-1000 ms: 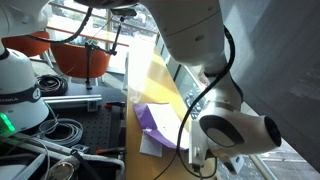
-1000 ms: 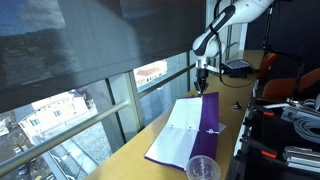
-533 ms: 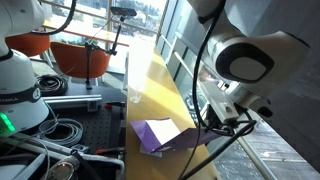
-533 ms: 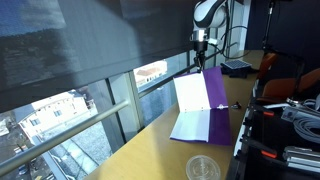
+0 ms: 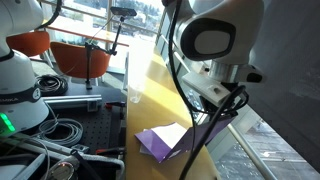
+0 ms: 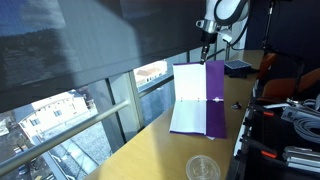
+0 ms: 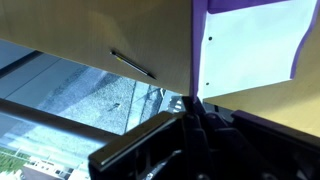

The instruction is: Close the purple paper file from right to left

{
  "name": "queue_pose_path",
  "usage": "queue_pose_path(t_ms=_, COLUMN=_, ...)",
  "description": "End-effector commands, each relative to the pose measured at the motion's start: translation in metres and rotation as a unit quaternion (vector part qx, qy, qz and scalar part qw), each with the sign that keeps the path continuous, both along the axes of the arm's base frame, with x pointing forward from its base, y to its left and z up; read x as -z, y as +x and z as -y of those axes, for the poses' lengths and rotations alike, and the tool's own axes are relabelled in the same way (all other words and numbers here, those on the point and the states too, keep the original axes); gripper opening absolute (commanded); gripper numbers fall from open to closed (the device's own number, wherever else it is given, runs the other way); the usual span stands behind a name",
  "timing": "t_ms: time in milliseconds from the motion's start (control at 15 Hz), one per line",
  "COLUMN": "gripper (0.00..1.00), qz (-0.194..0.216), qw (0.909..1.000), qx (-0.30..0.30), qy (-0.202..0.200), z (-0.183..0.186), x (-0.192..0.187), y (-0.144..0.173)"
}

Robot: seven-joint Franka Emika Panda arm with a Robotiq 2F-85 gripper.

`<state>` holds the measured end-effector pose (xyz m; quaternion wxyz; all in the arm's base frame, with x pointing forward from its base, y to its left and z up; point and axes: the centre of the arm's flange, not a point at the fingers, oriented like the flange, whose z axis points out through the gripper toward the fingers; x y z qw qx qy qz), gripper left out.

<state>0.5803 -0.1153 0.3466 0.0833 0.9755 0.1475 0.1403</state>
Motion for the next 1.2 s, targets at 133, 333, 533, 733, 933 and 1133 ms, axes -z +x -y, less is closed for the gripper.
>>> queue_pose_path(t_ms=133, gripper=0.0, qz=0.052, qw=0.9944, qx=-0.056, qy=-0.073, z=0.02, x=0.037, y=-0.051)
queue_pose_path(t_ms=333, gripper=0.0, qz=0.067, qw=0.9896, qx=-0.081, qy=-0.098, z=0.026, x=0.049, y=-0.061)
queue_pose_path(t_ms=533, gripper=0.0, qz=0.081, qw=0.9854, qx=-0.098, qy=-0.113, z=0.027, x=0.052, y=-0.061)
queue_pose_path(t_ms=733, gripper=0.0, qz=0.092, qw=0.9821, qx=-0.109, qy=-0.123, z=0.022, x=0.053, y=-0.055)
queue_pose_path(t_ms=933, gripper=0.0, qz=0.101, qw=0.9802, qx=-0.114, qy=-0.127, z=0.012, x=0.055, y=-0.046)
queue_pose_path(t_ms=1133, gripper=0.0, qz=0.108, qw=0.9789, qx=-0.116, qy=-0.129, z=-0.002, x=0.06, y=-0.038)
